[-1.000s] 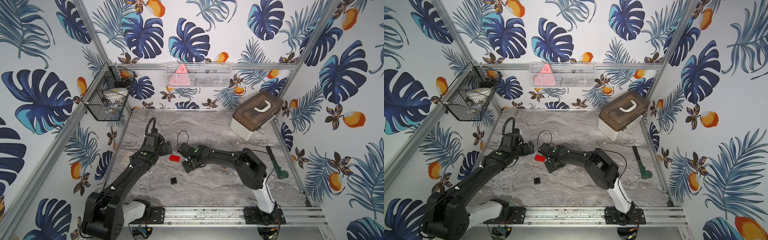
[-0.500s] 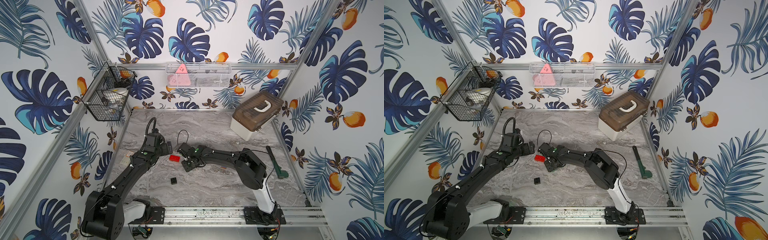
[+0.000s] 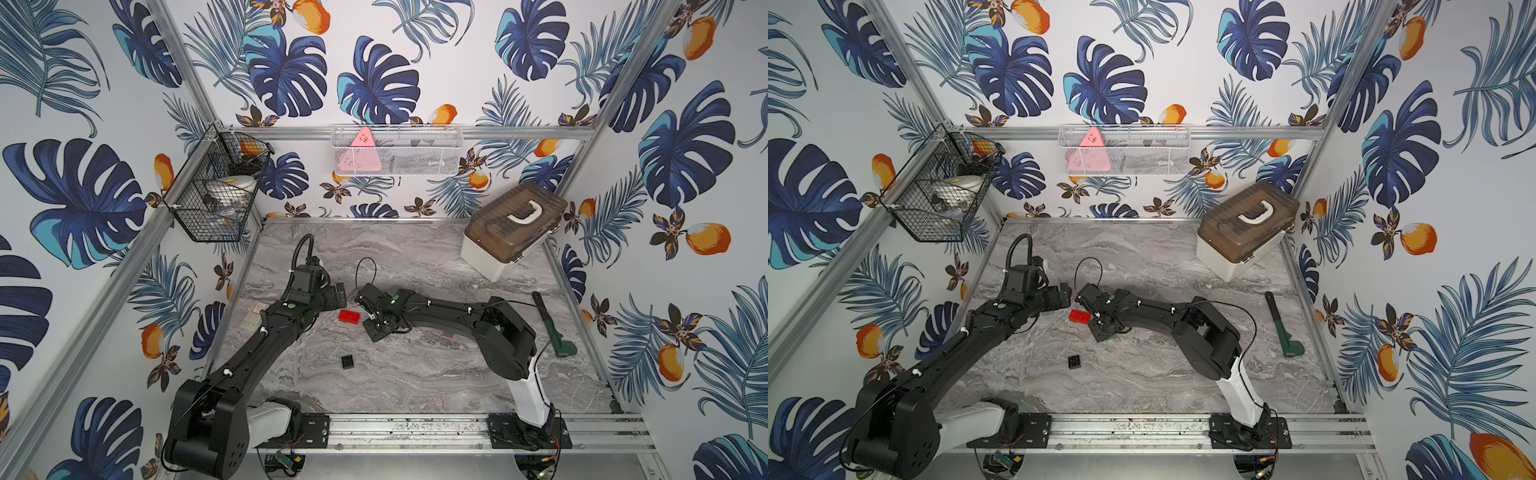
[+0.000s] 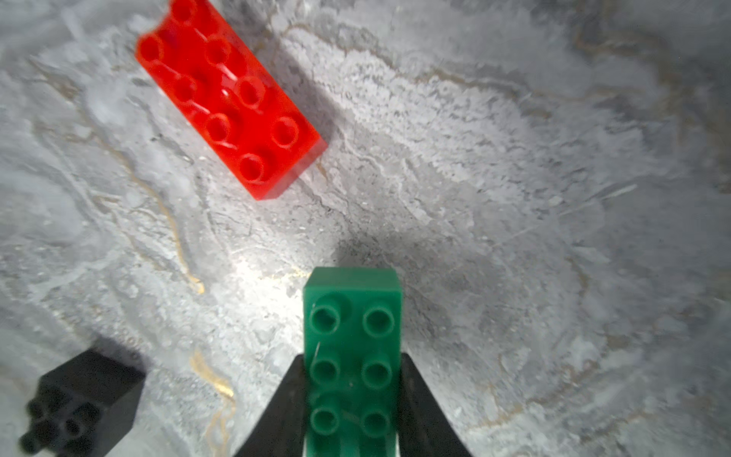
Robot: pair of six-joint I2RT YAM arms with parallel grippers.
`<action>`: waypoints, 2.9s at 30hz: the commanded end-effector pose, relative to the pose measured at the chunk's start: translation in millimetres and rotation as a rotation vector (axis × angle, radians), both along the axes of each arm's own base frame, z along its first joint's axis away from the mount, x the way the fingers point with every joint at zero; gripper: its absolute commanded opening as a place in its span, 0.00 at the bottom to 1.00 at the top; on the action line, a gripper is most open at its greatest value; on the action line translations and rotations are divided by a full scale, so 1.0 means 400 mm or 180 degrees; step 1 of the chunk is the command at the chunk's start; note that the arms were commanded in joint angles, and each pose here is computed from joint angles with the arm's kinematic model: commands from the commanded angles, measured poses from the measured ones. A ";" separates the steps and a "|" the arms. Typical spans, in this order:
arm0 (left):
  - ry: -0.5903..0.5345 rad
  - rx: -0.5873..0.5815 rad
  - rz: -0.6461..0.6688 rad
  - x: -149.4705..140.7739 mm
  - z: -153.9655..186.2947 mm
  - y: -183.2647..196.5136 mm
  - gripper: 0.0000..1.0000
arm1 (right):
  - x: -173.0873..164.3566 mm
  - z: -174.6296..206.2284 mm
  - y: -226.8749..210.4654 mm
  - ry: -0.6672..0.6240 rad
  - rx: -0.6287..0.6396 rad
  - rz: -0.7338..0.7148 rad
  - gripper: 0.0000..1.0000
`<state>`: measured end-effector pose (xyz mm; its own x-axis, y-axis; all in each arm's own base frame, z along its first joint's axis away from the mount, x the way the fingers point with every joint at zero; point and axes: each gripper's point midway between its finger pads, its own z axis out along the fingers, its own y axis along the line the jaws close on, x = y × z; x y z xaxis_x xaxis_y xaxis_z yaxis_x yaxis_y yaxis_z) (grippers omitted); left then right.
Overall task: Assemble a spoon with lego
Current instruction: Pick up the lego brick from the center of the board, then assemble the lego brick with the lego brick.
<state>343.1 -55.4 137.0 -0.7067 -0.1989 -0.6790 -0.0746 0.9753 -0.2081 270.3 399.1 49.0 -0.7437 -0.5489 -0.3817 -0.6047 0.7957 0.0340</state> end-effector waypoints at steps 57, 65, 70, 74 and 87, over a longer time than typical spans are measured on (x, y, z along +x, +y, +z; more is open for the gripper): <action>0.0587 -0.1338 -0.1900 -0.098 -0.038 -0.671 0.99 | -0.043 0.200 -0.607 -0.0411 -0.0683 0.1655 0.24; 0.0629 -0.1334 -0.1899 -0.098 -0.054 -0.675 0.99 | -0.040 0.192 -0.597 -0.0412 -0.0653 0.1755 0.24; 0.0639 -0.1326 -0.1905 -0.099 -0.056 -0.676 0.99 | -0.034 0.183 -0.602 -0.0377 -0.0721 0.1795 0.24; 0.0628 -0.1300 -0.1920 -0.097 -0.054 -0.677 0.99 | -0.025 0.182 -0.601 -0.0322 -0.0740 0.1805 0.24; 0.0657 -0.1305 -0.1959 -0.091 -0.067 -0.690 0.99 | -0.035 0.168 -0.613 -0.0264 -0.0766 0.1848 0.24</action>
